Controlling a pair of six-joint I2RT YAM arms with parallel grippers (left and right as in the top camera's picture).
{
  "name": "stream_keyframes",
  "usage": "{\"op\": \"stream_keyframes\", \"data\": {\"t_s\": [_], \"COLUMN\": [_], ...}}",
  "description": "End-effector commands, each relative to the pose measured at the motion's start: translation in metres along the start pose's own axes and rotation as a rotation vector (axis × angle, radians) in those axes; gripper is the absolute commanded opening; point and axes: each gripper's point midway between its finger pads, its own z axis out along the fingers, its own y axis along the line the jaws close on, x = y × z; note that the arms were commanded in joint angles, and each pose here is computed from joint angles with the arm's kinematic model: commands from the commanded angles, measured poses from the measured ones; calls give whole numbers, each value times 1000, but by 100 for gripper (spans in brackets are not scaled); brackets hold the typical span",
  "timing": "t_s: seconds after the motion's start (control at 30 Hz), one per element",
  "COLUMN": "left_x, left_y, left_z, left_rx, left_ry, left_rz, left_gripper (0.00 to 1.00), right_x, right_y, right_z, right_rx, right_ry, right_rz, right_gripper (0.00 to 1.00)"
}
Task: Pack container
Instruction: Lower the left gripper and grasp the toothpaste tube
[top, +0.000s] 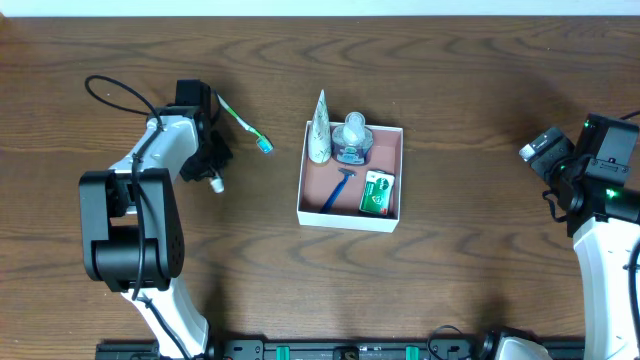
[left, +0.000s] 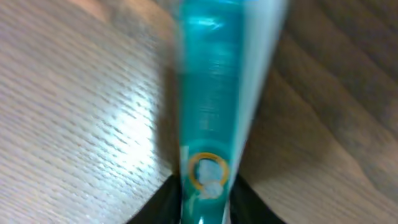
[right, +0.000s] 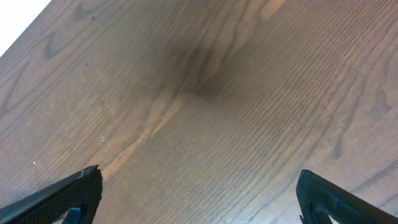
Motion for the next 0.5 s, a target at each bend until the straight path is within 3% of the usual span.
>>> {"op": "stream_keyframes", "data": {"t_s": [0.0, 0.23, 0.47], "left_x": [28, 31, 13], "left_y": [-1, -5, -14], "left_z": [16, 3, -59], "left_rx": [32, 62, 122], "left_ry": [128, 138, 64], "left_rz": [9, 8, 35], "left_gripper": [24, 24, 19], "right_x": [-5, -5, -5], "right_y": [0, 0, 0], "right_z": [-2, -2, -2], "right_rx": [0, 0, 0], "right_ry": [-12, -12, -12], "right_rz": [19, 19, 19], "right_gripper": [99, 99, 99]}}
